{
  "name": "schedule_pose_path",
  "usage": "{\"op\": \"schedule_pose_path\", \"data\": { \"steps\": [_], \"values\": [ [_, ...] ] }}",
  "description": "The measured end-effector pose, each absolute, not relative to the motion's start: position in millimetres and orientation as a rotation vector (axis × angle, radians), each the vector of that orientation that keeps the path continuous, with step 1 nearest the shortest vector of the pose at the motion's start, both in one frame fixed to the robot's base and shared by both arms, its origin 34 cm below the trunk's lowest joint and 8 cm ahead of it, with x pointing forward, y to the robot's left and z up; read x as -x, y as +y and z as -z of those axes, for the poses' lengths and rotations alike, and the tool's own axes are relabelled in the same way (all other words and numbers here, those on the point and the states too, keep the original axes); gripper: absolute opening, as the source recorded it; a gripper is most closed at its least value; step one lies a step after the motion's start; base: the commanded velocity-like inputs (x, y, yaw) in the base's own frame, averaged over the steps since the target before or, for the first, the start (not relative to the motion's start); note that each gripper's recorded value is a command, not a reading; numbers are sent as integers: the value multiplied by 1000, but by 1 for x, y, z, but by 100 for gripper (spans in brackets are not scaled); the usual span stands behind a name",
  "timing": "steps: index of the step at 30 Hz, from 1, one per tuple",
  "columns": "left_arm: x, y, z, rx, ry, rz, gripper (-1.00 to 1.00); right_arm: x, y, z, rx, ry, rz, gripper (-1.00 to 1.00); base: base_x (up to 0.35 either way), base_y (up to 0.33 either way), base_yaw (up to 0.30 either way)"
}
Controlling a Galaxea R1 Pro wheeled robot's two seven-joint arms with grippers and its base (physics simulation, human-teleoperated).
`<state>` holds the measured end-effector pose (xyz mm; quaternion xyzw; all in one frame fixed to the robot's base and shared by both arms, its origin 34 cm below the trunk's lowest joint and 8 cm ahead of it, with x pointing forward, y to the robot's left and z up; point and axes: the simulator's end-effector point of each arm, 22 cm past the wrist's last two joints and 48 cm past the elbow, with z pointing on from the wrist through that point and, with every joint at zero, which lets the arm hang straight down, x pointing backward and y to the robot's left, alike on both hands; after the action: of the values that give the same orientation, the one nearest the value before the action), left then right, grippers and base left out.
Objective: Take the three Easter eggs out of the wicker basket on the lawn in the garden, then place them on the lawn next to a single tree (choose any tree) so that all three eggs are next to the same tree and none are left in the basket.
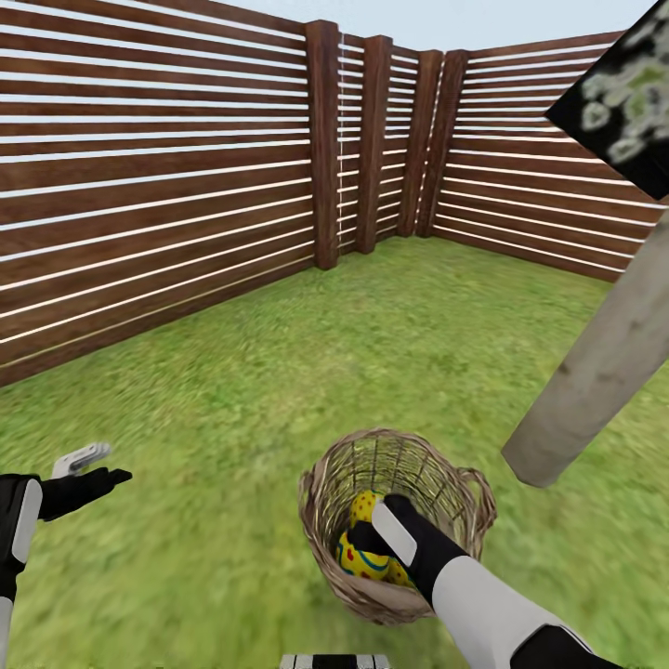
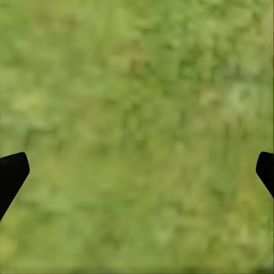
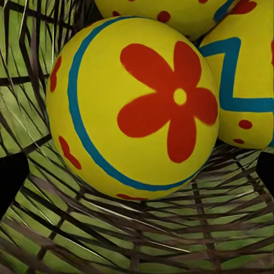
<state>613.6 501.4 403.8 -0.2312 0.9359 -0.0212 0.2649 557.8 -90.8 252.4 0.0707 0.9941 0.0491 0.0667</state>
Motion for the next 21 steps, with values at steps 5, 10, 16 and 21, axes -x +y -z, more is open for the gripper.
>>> {"op": "schedule_pose_path", "data": {
  "steps": [5,10,16,21],
  "values": [
    [-611,501,-392,629,2548,51,100,-555,-91,-243,-226,3004,-146,100,0,0,0],
    [-611,501,-388,630,2556,49,100,-555,-91,-239,-234,3002,-145,100,0,0,0],
    [-611,501,-388,630,2556,49,100,-556,-92,-239,-235,3000,-143,100,0,0,0],
    [-611,501,-388,630,2556,49,100,-559,-91,-239,-243,2982,-145,100,0,0,0]
  ]
}}
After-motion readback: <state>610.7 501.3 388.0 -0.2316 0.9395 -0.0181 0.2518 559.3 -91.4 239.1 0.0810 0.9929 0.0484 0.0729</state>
